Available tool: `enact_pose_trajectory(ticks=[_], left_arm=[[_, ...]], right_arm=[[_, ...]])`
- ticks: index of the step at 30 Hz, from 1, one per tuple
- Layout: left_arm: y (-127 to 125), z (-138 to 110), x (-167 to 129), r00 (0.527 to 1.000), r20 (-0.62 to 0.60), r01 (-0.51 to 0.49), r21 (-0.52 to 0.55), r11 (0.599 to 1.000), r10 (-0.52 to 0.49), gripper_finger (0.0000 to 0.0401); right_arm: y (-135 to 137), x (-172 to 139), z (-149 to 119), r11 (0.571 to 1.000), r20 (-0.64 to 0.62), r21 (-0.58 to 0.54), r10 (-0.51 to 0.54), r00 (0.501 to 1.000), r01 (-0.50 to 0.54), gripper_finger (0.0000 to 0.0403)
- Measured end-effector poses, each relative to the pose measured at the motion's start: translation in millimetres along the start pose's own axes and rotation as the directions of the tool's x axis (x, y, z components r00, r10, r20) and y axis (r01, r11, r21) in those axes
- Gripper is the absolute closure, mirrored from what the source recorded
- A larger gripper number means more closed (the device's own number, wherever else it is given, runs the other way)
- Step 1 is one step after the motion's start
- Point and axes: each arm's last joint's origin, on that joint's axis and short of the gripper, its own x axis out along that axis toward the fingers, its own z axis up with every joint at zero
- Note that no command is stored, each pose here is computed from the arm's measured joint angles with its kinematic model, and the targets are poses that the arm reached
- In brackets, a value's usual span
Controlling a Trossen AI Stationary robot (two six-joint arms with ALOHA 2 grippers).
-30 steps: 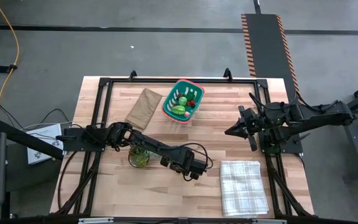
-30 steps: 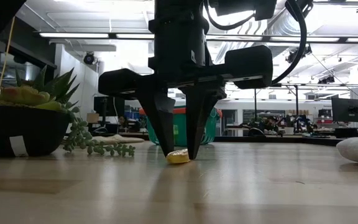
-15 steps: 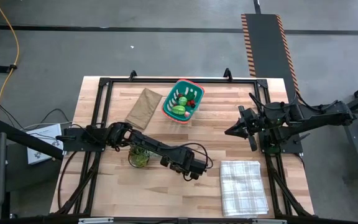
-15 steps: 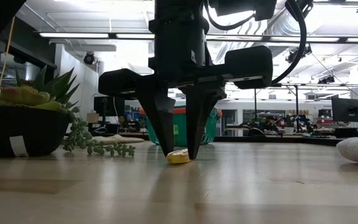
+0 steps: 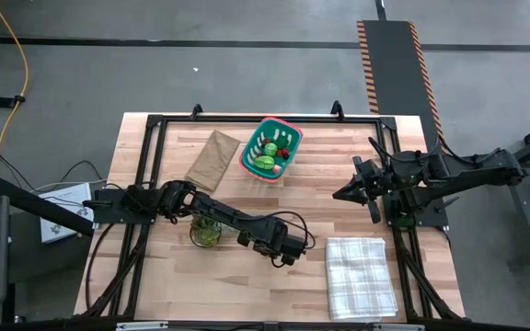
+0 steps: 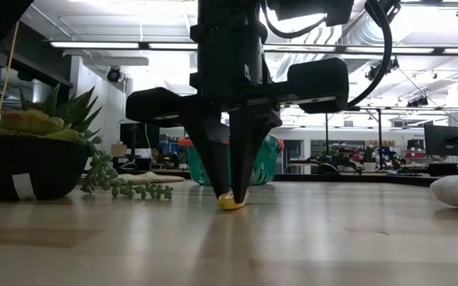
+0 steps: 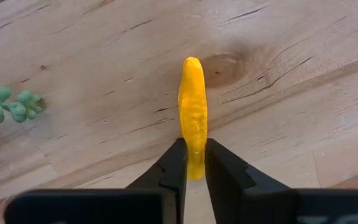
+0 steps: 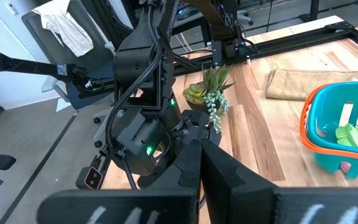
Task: Pick and placing Produce into tupperware
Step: Put the yellow corn in the green basket
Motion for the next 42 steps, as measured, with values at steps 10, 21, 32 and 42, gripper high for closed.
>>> enact_pose_trajectory(ticks=[10, 21, 32, 42], left_arm=[[0, 0, 0, 1.000, 0.000, 0.000, 0.000, 1.000, 0.000, 0.0365], [0, 1, 0, 1.000, 0.028, 0.001, 0.001, 1.000, -0.001, 0.0364], [-3, 2, -3, 0.998, 0.060, 0.031, 0.007, 1.000, -0.031, 0.0364], [-6, 12, -3, 0.996, 0.046, 0.073, 0.019, 0.997, -0.074, 0.0364]], right_arm=[[0, 0, 0, 1.000, 0.000, 0.000, 0.000, 1.000, 0.000, 0.0402], [0, 0, 0, 1.000, 0.000, 0.000, 0.000, 1.000, 0.000, 0.0402], [3, -1, 12, 0.999, 0.122, -0.007, 0.036, 0.992, -0.036, 0.0402], [9, -11, 30, 0.997, 0.327, -0.039, 0.079, 0.942, -0.070, 0.0402]])
